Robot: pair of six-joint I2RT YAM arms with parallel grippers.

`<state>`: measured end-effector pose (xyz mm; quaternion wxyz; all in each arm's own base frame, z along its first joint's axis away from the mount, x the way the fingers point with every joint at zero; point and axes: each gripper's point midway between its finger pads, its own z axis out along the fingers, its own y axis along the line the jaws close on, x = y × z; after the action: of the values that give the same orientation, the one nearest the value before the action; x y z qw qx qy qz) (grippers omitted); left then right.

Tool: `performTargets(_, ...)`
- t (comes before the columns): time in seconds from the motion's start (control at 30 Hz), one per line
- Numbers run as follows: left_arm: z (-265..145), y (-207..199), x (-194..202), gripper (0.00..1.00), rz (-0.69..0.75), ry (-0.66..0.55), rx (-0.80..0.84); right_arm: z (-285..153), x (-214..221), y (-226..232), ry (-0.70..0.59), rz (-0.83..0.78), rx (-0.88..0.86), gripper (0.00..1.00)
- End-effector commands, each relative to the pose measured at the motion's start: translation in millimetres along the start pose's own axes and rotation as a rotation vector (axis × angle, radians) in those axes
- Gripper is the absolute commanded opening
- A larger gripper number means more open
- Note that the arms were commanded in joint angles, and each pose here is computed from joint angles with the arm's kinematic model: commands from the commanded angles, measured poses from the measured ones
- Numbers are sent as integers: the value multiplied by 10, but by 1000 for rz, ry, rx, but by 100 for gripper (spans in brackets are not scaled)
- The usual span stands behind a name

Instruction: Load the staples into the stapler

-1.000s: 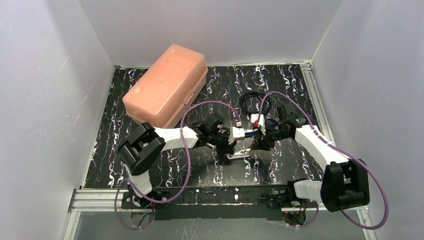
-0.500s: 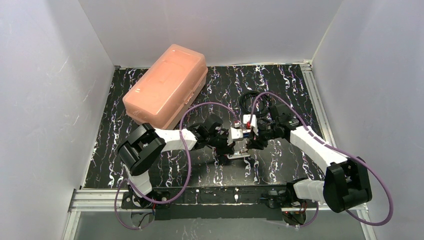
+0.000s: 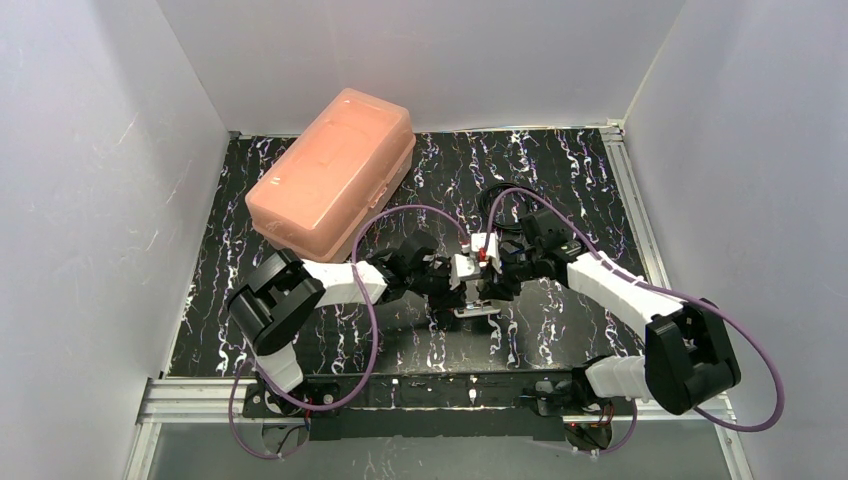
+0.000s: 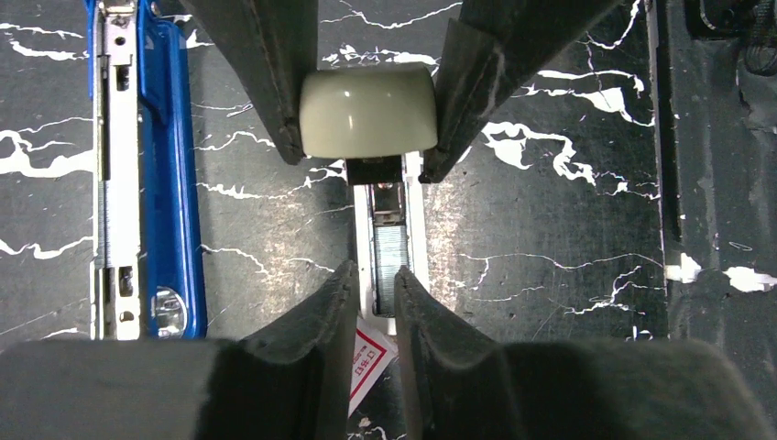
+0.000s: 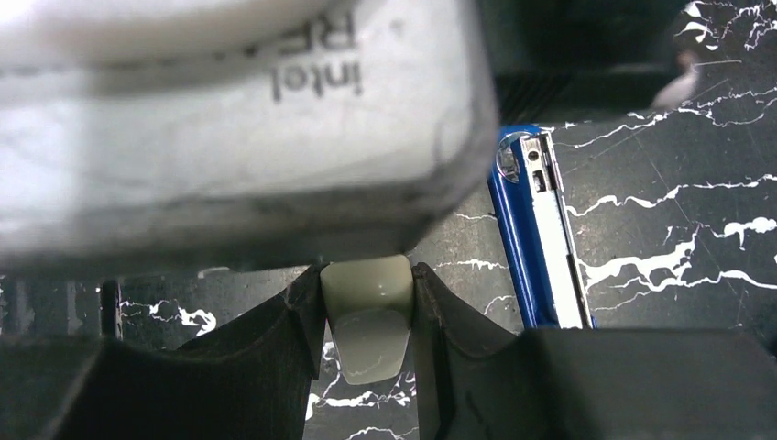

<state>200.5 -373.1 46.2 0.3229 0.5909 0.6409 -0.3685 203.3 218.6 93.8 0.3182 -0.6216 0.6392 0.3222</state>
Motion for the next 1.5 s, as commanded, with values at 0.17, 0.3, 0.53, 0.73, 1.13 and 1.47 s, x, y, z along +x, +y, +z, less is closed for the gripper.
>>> performTargets(0.17,-203,-62,3,36,-7,-4,-11,128,241,136,62,99,-37,36)
performTargets(0.3,-286,-49,-24,42,-1,-19,-23,165,286,158,79,107,-44,37)
performTargets(0.53,-450,-2,-100,50,-12,-59,-38,210,348,173,117,102,-40,38)
performTargets(0.73,-490,-12,-125,51,-12,-74,-27,187,416,180,145,84,-32,37)
performTargets(1.13,-511,11,-121,51,0,-73,-40,226,474,166,206,71,-12,45)
performTargets(1.47,-616,119,-244,53,20,-74,-73,78,576,60,317,63,57,77)
